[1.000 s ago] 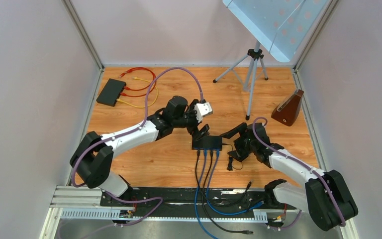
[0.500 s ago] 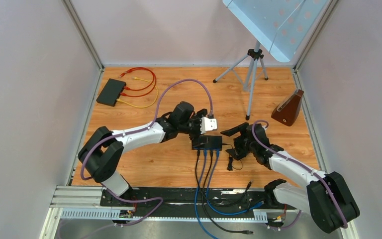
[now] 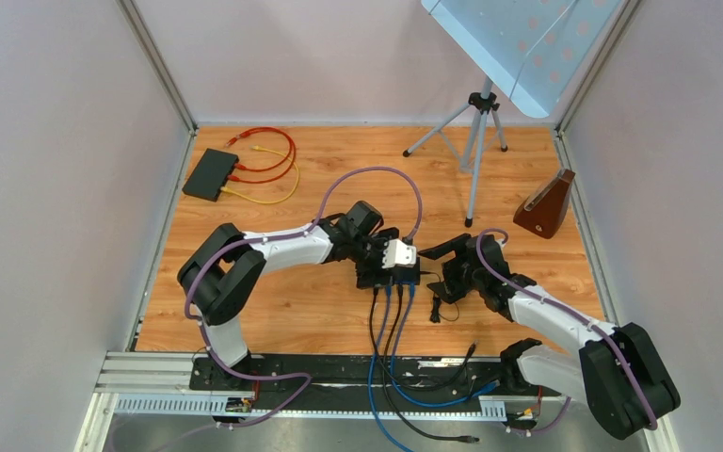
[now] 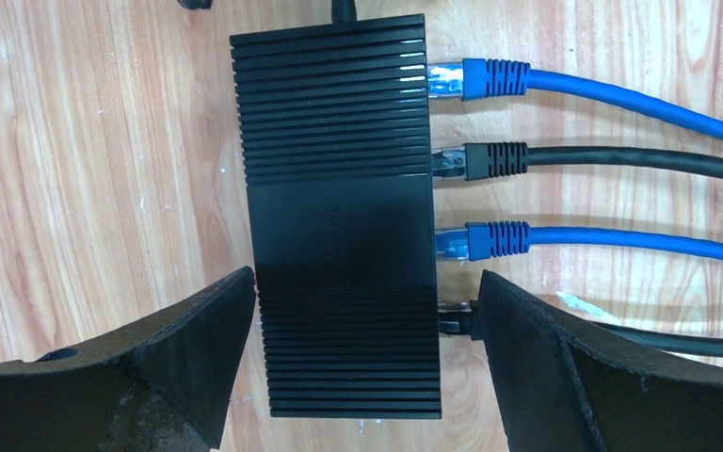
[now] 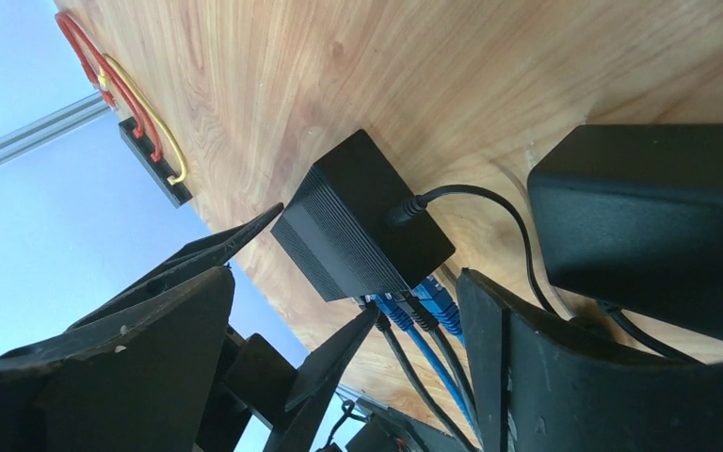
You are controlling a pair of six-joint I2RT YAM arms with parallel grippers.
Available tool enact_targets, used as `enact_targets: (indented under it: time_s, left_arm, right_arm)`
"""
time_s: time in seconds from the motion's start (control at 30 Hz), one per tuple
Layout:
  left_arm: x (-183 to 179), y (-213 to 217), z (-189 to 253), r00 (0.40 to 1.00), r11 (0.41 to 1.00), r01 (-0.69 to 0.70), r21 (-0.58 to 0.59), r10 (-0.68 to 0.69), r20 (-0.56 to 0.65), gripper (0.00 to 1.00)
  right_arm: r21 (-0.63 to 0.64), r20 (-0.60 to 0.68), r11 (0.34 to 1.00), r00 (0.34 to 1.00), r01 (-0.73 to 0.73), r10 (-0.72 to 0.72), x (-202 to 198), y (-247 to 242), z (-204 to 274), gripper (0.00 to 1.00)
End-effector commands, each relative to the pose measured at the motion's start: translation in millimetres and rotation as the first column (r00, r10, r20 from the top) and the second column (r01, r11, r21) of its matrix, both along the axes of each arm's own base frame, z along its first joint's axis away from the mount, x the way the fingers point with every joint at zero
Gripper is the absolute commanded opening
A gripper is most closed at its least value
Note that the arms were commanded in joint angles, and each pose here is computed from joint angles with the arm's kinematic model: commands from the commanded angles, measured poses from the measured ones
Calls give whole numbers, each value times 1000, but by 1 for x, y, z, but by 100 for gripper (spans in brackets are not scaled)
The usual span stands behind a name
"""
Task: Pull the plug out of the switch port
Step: Pull the connector from the switch port.
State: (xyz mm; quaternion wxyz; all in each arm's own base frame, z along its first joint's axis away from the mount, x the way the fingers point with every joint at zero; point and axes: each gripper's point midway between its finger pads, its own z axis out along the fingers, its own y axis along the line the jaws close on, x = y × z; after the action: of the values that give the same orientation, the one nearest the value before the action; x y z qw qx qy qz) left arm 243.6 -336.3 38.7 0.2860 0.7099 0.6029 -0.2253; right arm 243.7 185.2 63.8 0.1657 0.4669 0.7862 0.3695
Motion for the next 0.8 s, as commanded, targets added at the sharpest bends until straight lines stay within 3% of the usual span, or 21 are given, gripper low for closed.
enact_targets:
  time_s: [0.0,0.53,0.77]
  left_arm:
    - [8,-10,12,999,999,33,-3,-33,35,95]
    - [1,-8,-6,999,997,27,70,-25,-32,88]
    - [1,-8,-11,998,996,0,90,5,-57,80]
  right_arm:
    - [26,-7,999,999,38,-37,5,1,2,88]
    - [54,0,994,996,92,-92,7,-3,4,83]
    - [67,-81,989,989,130,-125,7,-1,-7,68]
